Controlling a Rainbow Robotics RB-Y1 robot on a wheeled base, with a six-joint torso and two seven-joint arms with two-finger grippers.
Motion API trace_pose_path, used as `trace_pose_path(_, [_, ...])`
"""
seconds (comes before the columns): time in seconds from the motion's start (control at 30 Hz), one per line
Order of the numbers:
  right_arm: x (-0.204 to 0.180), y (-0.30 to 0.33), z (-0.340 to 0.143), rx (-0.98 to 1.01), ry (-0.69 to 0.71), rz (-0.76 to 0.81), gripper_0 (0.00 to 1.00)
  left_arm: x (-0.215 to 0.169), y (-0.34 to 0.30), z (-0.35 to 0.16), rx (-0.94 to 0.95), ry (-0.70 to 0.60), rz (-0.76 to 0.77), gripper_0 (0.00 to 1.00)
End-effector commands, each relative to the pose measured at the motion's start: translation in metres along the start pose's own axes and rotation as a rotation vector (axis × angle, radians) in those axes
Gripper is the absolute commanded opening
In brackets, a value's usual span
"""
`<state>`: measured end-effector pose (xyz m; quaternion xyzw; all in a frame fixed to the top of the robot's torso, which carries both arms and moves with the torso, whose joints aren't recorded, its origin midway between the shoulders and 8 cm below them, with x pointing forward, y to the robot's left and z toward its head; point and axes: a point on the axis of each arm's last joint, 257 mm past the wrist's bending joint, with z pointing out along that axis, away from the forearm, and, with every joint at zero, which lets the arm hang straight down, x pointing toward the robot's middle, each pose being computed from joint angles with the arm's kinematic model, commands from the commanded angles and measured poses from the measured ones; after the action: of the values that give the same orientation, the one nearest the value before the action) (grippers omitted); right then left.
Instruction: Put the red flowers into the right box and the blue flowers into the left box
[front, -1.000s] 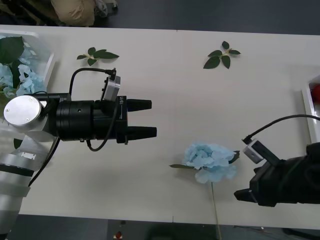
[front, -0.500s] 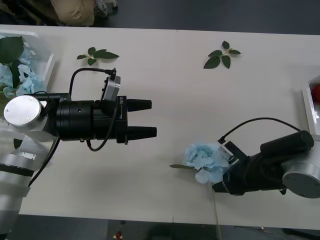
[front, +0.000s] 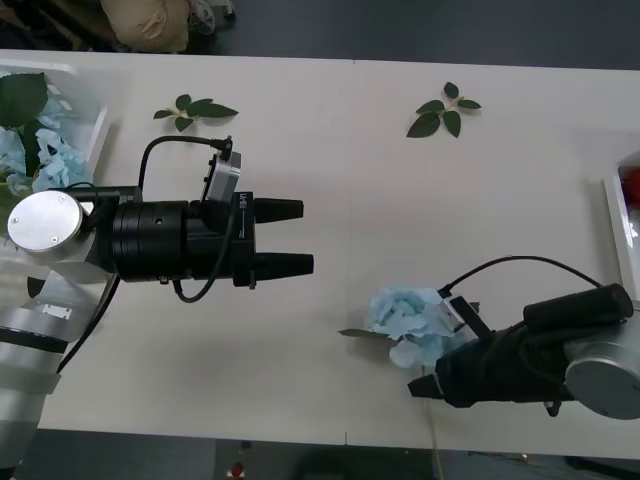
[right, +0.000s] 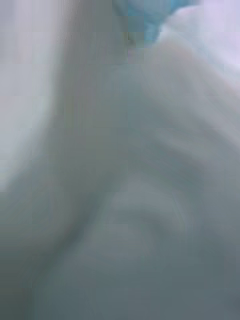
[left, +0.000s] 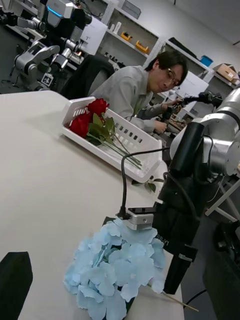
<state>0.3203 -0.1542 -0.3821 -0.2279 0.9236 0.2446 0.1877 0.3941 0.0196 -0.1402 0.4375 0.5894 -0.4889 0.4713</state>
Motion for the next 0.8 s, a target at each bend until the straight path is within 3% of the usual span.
trace_pose_path(0.03, [-0.004, 0.02, 0.029, -0.053, -0.038, 0.038, 1.0, -0.018, -0.003, -0.001, 0.006, -0.018, 0.074, 1.0])
trace_pose_path(0.23, [-0.008, -0.008, 0.045, 0.002, -0.06, -0.042, 1.0, -0.018, -0.003, -0.001, 0.006, -0.018, 0.074, 1.0])
trace_pose_path(0.3, [-0.008, -0.017, 0.046, 0.021, -0.06, -0.07, 0.93, -0.018, -0.003, -0.001, 0.006, -0.018, 0.074, 1.0])
trace_pose_path(0.37, [-0.008, -0.027, 0.048, 0.039, -0.06, -0.09, 0.63, -0.018, -0.003, -0.001, 0.006, -0.018, 0.074, 1.0])
trace_pose_path(0.4, [-0.009, -0.028, 0.047, 0.043, -0.061, -0.093, 0.55, -0.018, -0.003, -0.001, 0.006, -0.018, 0.074, 1.0])
trace_pose_path(0.47, [-0.009, -0.033, 0.047, 0.052, -0.06, -0.093, 0.23, -0.018, -0.003, -0.001, 0.006, -0.018, 0.074, 1.0])
trace_pose_path(0.53, [-0.01, -0.034, 0.047, 0.055, -0.061, -0.099, 0.07, -0.018, -0.003, -0.001, 0.006, -0.018, 0.074, 1.0])
trace_pose_path(0.57, [-0.013, -0.035, 0.046, 0.057, -0.062, -0.1, 0.03, -0.018, -0.003, -0.001, 0.006, -0.018, 0.074, 1.0])
trace_pose_path(0.8, [-0.022, -0.037, 0.044, 0.064, -0.073, -0.121, 0.0, -0.018, -0.003, -0.001, 0.006, -0.018, 0.074, 1.0])
